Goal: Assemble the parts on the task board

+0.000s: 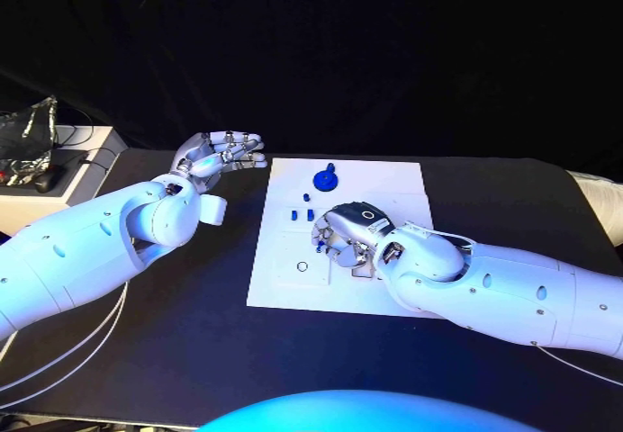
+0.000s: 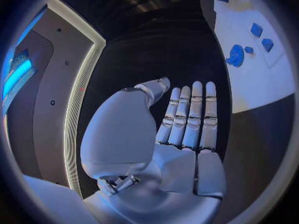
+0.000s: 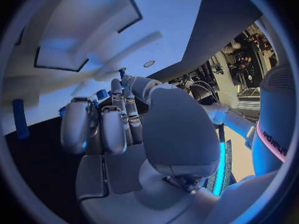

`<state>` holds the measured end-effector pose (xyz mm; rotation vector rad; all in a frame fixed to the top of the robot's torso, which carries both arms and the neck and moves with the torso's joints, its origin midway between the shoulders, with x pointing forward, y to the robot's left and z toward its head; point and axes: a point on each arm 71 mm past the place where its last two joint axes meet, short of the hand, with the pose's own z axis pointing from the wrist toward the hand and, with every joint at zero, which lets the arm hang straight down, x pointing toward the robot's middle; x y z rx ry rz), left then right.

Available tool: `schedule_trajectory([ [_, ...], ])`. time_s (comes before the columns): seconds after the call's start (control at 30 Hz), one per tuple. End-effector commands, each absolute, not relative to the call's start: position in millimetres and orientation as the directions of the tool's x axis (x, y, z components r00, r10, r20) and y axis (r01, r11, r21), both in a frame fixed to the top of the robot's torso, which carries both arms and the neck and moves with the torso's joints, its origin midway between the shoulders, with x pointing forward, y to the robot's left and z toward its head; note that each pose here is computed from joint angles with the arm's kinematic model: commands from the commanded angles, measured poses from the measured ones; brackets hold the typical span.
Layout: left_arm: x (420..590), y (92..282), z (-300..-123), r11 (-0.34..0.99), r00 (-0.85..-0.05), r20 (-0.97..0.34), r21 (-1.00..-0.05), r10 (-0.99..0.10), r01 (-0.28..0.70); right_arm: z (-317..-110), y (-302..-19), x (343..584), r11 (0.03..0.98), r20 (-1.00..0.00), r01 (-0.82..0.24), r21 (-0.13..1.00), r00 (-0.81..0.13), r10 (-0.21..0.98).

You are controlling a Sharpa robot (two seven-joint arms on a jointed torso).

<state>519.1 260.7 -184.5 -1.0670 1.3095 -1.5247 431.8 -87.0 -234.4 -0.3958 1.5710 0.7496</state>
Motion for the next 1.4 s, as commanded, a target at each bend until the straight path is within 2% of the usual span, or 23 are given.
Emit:
schedule_trajectory([
  [0.03, 519.0, 259.9, -183.3, -0.109, -0.291, 0.085, -0.992, -0.953, 0.070, -235.9, -85.8, 430.2, 0.716, -0.977, -0.665, 0.212, -0.152, 0.149],
  [0.93, 518.7, 261.0, -183.4, -0.105, -0.293, 0.081, -0.992, -0.953, 0.066, -246.5, -80.8, 428.2, 0.714, -0.983, -0.679, 0.172, -0.162, 0.083],
  [1.4, 519.2, 262.4, -184.6, -0.098, -0.284, 0.078, -0.994, -0.956, 0.055, -242.3, -82.9, 425.9, 0.702, -0.983, -0.688, 0.182, -0.114, 0.143],
])
